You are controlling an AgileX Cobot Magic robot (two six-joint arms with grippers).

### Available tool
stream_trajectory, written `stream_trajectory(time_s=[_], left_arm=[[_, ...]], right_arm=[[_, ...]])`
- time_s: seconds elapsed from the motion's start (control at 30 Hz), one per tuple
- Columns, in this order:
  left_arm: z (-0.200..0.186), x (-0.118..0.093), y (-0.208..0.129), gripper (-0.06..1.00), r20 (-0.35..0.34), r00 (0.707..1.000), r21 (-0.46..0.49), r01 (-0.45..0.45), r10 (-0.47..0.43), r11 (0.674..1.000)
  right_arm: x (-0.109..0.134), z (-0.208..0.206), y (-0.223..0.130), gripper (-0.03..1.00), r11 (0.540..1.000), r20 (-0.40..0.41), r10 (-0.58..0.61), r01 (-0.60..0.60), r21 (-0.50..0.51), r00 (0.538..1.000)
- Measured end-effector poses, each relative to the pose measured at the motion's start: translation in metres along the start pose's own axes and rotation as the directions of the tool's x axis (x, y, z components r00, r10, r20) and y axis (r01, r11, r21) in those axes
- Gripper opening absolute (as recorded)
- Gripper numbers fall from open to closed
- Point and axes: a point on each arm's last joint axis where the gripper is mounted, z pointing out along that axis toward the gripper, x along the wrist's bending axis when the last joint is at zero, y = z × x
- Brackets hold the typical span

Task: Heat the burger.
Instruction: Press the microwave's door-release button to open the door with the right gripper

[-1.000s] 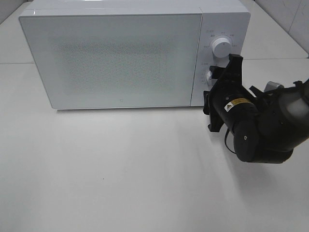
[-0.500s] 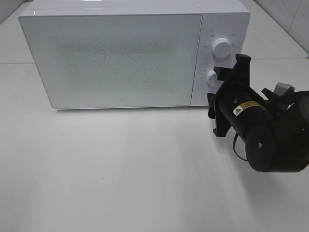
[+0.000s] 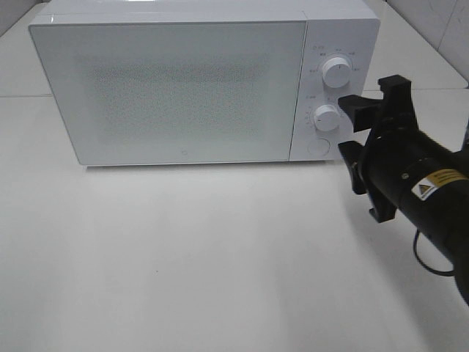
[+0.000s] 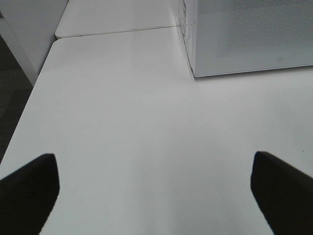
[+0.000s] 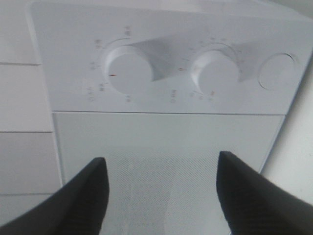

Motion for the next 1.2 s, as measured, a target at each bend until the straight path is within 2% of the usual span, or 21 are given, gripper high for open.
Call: stream_trajectory(time_s=[0.2,0.27,0.3,0.37,0.4,0.5,0.57,0.6,0.63,0.67,0.7,0.73,0.77,0.8,0.87,0.9,0.93,0.97,1.03,1.17,1.2], left_arm=[[0.000,0.000,0.000,0.99,0.000,1.000,0.000,0.000,0.000,1.000],[0.000,0.000,0.000,0.99,0.000,1.000,0.000,0.000,0.000,1.000],[0.000,0.000,0.000,0.99,0.000,1.000,0.000,0.000,0.000,1.000],[0.000,0.000,0.000,0.99,0.000,1.000,0.000,0.000,0.000,1.000],[0.000,0.000,0.000,0.99,0.000,1.000,0.000,0.000,0.000,1.000],[0.000,0.000,0.000,0.99,0.000,1.000,0.000,0.000,0.000,1.000],[0.000,0.000,0.000,0.99,0.000,1.000,0.000,0.000,0.000,1.000],[0.000,0.000,0.000,0.99,0.000,1.000,0.000,0.000,0.000,1.000],[0.000,0.000,0.000,0.99,0.000,1.000,0.000,0.000,0.000,1.000],[0.000,0.000,0.000,0.99,0.000,1.000,0.000,0.000,0.000,1.000],[0.000,0.000,0.000,0.99,0.000,1.000,0.000,0.000,0.000,1.000],[0.000,0.000,0.000,0.99,0.000,1.000,0.000,0.000,0.000,1.000],[0.000,0.000,0.000,0.99,0.000,1.000,0.000,0.000,0.000,1.000],[0.000,0.000,0.000,0.99,0.000,1.000,0.000,0.000,0.000,1.000],[0.000,0.000,0.000,0.99,0.000,1.000,0.000,0.000,0.000,1.000],[0.000,0.000,0.000,0.99,0.000,1.000,0.000,0.000,0.000,1.000],[0.000,0.000,0.000,0.99,0.000,1.000,0.000,0.000,0.000,1.000],[0.000,0.000,0.000,0.99,0.000,1.000,0.000,0.000,0.000,1.000],[0.000,0.000,0.000,0.99,0.000,1.000,0.000,0.000,0.000,1.000],[0.000,0.000,0.000,0.99,0.000,1.000,0.000,0.000,0.000,1.000],[0.000,0.000,0.000,0.99,0.000,1.000,0.000,0.000,0.000,1.000]], right_arm=[[0.019,-0.016,0.007,0.64,0.984,-0.045,-0.177,0.177,0.002,0.983],[0.029,-0.027,0.008,0.64,0.941,-0.020,-0.335,0.335,0.054,0.942],[0.029,-0.027,0.008,0.64,0.941,-0.020,-0.335,0.335,0.054,0.942],[0.033,-0.036,0.008,0.64,0.853,-0.007,-0.510,0.506,0.125,0.860],[0.035,-0.042,0.008,0.64,0.772,-0.017,-0.619,0.612,0.170,0.786],[0.036,-0.045,0.008,0.64,0.741,-0.023,-0.653,0.645,0.185,0.757],[0.041,-0.051,0.005,0.64,0.595,-0.044,-0.775,0.752,0.285,0.630],[0.041,-0.051,0.005,0.64,0.595,-0.044,-0.775,0.752,0.285,0.630],[0.044,-0.050,0.004,0.64,0.547,-0.066,-0.806,0.782,0.299,0.589],[0.051,-0.050,0.000,0.64,0.449,-0.118,-0.854,0.831,0.327,0.507],[0.051,-0.050,0.000,0.64,0.449,-0.118,-0.854,0.831,0.327,0.507],[0.055,-0.049,-0.002,0.64,0.397,-0.148,-0.872,0.852,0.342,0.466],[0.062,-0.048,-0.006,0.64,0.314,-0.199,-0.893,0.876,0.366,0.403],[0.062,-0.048,-0.006,0.64,0.314,-0.199,-0.893,0.876,0.366,0.403],[0.072,-0.046,-0.011,0.64,0.208,-0.268,-0.906,0.897,0.389,0.326],[0.072,-0.046,-0.011,0.64,0.208,-0.268,-0.906,0.897,0.389,0.326],[0.077,-0.044,-0.010,0.64,0.161,-0.290,-0.910,0.898,0.409,0.295],[0.077,-0.044,-0.010,0.64,0.161,-0.290,-0.910,0.898,0.409,0.295],[0.079,-0.042,-0.001,0.64,0.105,-0.284,-0.921,0.873,0.477,0.266],[0.078,-0.040,0.016,0.64,0.089,-0.207,-0.947,0.817,0.570,0.247],[0.077,-0.038,0.030,0.65,0.126,-0.114,-0.962,0.775,0.620,0.248]])
